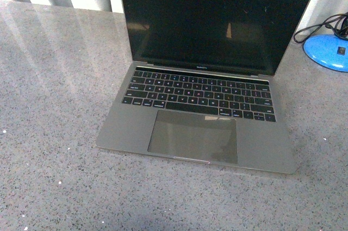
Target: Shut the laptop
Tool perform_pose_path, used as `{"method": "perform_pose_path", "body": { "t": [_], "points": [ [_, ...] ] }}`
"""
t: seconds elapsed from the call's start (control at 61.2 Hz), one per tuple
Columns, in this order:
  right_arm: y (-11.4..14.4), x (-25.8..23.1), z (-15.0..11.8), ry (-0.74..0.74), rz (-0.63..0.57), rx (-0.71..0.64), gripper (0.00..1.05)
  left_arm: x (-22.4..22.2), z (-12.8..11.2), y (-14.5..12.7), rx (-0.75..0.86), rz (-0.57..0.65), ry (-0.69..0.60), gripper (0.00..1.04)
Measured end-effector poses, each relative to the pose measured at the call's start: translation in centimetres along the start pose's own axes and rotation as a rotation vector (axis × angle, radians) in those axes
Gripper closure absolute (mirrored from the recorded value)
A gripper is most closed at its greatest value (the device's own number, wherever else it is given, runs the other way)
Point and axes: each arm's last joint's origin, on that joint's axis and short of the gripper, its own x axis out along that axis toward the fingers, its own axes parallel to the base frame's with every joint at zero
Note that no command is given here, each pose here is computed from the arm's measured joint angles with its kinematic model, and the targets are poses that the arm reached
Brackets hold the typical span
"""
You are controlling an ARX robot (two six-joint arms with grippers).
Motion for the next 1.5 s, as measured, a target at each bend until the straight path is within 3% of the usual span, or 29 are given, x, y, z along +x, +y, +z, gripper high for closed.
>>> {"method": "perform_pose_path", "body": {
  "t": [0.539,1.045,1.502],
  "points": [
    [0.6,0.2,-1.2,0.018,0.019,0.046,1.04,1.1,-2.1,-0.8,-0.083,-0.019,0.119,1.01],
    [0.6,0.3,-2.2,0.036,0.041,0.089,1.04,1.7,-1.9,-2.0,-0.072,-0.036,0.133,1.01],
    [1.3,0.1,-3.2,0.051,0.053,0.117,1.04,1.3,-2.2,-2.3,-0.129,-0.038,0.237,1.01]
  ]
}}
